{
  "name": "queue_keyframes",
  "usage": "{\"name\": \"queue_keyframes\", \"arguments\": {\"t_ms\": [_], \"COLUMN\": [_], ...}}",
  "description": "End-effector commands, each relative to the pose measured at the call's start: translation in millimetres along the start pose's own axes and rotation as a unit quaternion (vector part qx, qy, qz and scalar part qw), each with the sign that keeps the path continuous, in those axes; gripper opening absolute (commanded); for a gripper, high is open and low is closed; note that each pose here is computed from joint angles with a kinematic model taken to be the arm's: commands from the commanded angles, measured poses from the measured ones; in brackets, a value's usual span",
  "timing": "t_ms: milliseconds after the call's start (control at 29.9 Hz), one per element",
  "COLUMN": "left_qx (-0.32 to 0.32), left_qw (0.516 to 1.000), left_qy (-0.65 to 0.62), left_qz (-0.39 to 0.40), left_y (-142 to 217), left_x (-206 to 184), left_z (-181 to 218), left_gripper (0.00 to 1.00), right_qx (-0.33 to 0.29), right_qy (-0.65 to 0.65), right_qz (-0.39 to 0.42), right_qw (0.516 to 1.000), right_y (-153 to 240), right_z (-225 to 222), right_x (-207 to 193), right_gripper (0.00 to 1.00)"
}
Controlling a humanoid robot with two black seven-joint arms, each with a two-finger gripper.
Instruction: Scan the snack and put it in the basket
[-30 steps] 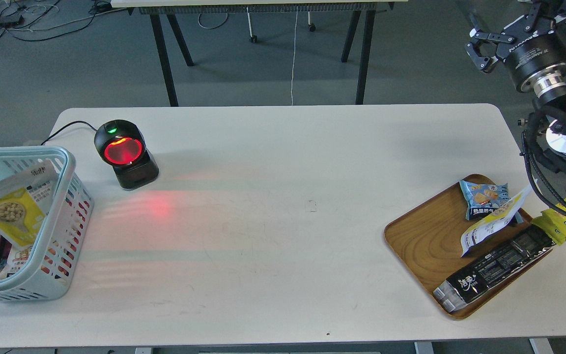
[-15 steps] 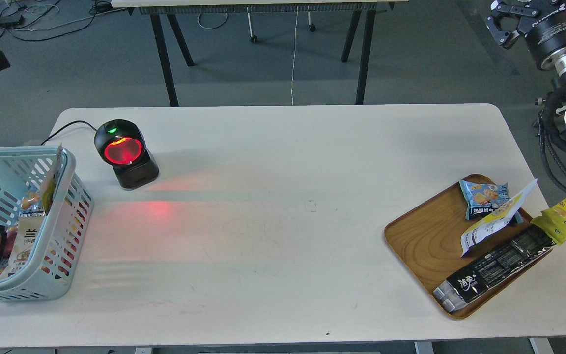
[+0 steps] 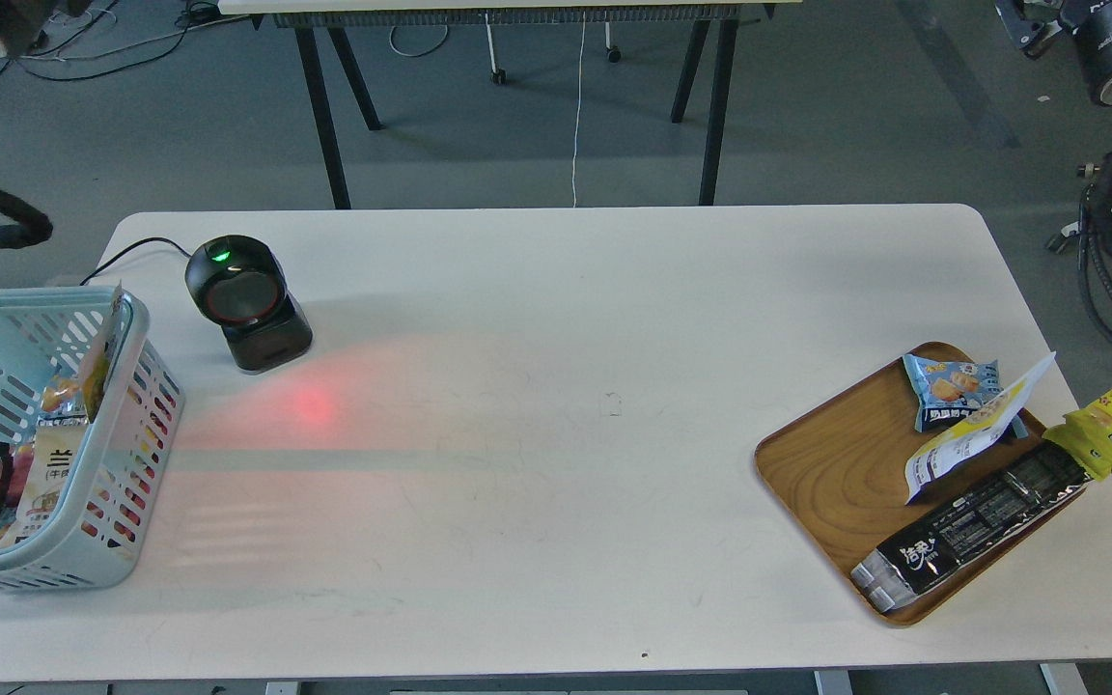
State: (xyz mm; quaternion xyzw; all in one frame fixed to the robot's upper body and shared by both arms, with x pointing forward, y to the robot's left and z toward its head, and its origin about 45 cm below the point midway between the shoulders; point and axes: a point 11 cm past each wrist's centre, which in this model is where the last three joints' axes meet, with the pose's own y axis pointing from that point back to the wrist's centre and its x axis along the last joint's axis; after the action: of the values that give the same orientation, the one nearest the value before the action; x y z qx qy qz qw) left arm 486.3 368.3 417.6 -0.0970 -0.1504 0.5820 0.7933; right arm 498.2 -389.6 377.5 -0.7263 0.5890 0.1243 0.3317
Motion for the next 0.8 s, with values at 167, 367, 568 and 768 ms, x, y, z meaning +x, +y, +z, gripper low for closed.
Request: {"name": "queue_keyframes", "arguments": {"t_ms": [167,367,568,768], "left_qx": [-0.016,-0.019,-0.016,-0.020], "left_qw": [0.966,0.925,0.904,0.896], "left_qy": [0.254,0.366,0.414,0.426], "left_qz": [0.052,0.101,0.109,0.120], "left_y": [-22.0,-19.5,-15.2,-9.5], "left_x": [-5.8,-11.1,-31.2,-32.4], "left_z": [-41.4,-68.9,-91.4,-99.4], "left_gripper": [1.00,1.00,1.00,1.00], "right_qx": [-0.010,-0.011,-0.017,-0.015], "right_qy": [-0.025,-0.040,-0.051,-0.046], "right_qz": [0.027,0.040,0.066,0.078], "right_qw": [0.999,0.998,0.996,0.996], "right_y": [-1.0,3.7,7.6,3.9], "right_z": [4.9,24.9,50.2,46.7], "right_x": [13.6,28.1,36.3,36.2], "right_gripper": [0.99,0.99,0.99,0.99]}}
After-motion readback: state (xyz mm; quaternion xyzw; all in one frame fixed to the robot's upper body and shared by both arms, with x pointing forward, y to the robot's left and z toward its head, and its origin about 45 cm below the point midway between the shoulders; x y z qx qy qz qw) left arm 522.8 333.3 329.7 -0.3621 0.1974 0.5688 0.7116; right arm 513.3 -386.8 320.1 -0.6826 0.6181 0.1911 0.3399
